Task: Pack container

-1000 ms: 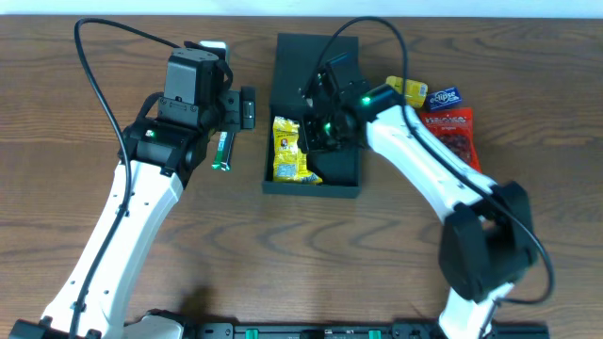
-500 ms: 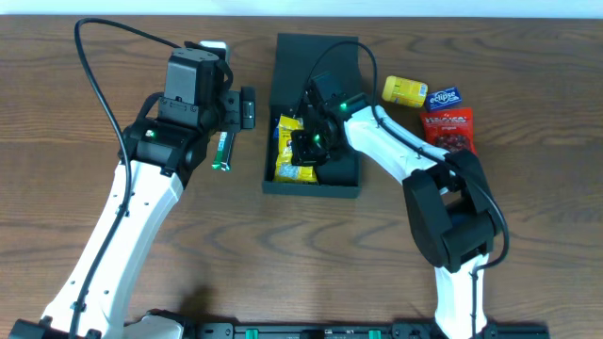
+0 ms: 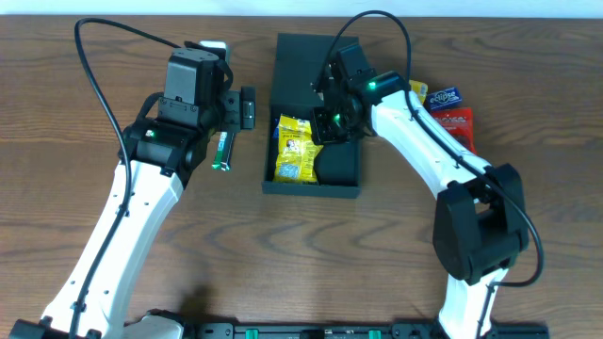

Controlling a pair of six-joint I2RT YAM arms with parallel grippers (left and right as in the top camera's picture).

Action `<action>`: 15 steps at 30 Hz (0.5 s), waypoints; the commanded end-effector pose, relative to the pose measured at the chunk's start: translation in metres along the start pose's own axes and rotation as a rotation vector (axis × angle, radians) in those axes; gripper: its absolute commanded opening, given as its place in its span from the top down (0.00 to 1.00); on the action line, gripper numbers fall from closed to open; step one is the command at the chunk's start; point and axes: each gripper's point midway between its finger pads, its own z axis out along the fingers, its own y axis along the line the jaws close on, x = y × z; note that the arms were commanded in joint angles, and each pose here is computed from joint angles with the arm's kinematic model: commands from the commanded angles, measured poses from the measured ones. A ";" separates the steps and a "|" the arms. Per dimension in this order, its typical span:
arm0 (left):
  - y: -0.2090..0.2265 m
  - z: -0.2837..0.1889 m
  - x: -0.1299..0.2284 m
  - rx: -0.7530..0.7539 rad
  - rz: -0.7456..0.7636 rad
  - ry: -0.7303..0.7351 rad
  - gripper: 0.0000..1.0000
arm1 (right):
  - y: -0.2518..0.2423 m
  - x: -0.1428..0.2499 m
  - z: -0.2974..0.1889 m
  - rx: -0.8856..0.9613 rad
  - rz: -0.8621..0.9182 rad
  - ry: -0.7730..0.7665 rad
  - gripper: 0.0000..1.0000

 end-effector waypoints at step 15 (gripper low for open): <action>0.001 0.000 0.002 0.001 -0.010 0.006 0.05 | -0.025 0.016 0.078 0.107 0.021 0.081 0.99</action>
